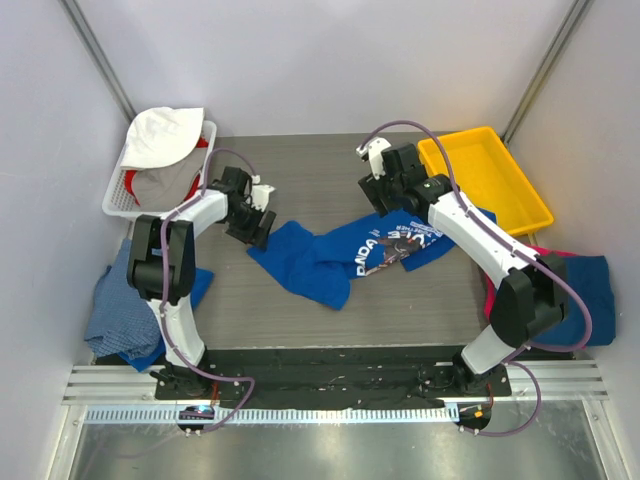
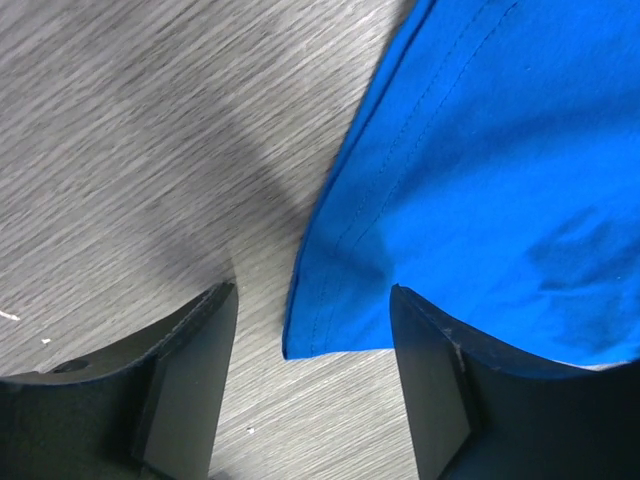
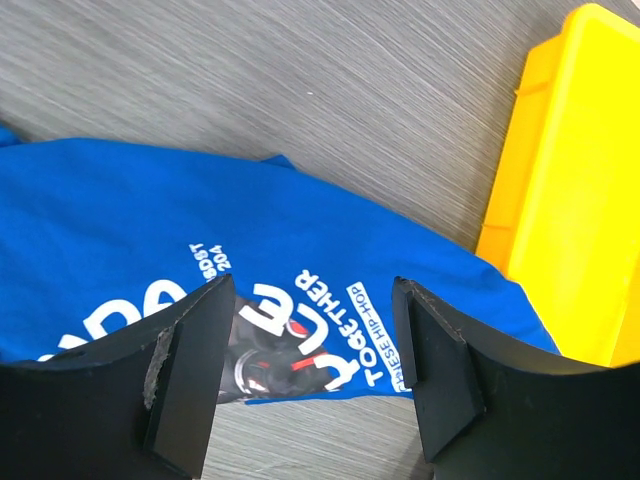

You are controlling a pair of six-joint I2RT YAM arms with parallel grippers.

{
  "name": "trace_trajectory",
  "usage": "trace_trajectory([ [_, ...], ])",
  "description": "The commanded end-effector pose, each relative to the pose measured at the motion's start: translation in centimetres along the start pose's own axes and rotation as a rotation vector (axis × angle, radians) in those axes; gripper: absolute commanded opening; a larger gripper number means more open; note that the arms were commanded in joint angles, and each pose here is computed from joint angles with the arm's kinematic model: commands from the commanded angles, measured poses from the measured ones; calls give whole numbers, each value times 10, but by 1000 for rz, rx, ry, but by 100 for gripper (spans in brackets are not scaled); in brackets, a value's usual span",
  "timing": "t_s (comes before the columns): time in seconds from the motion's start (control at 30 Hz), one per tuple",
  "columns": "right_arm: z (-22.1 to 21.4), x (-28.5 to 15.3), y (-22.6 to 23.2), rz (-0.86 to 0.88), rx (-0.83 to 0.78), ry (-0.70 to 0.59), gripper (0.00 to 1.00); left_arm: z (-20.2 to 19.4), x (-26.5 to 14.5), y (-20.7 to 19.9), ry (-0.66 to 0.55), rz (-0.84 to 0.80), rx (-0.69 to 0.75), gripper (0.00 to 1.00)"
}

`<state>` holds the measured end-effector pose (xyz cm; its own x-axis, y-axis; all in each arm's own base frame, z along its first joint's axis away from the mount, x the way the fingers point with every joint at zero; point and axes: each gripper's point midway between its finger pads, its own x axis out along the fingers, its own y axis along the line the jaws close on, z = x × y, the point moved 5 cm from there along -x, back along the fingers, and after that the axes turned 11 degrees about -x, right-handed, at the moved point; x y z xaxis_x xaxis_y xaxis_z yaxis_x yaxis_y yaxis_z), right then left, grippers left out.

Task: Fold and stack the t-shirts
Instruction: Move the tshirt to the center of the board

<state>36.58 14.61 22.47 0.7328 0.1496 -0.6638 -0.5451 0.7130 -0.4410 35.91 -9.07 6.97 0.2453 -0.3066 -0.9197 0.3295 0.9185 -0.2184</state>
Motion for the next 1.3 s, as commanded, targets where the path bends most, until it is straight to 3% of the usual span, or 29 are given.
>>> trace_trajectory([
  [0.0, 8, -10, -16, -39, 22, -50, 71, -28, 9, 0, 96, 1, -23, 66],
  [0.67, 3, -12, -21, -47, 21, -44, 70, -71, 19, -21, 208, 113, -4, 53],
  [1.1, -10, -11, -34, -104, 15, 3, 68, -70, 18, -16, 223, 147, 17, 5],
  [1.27, -19, -10, -41, -142, 15, 36, 68, -62, 16, -11, 204, 188, 30, 0],
])
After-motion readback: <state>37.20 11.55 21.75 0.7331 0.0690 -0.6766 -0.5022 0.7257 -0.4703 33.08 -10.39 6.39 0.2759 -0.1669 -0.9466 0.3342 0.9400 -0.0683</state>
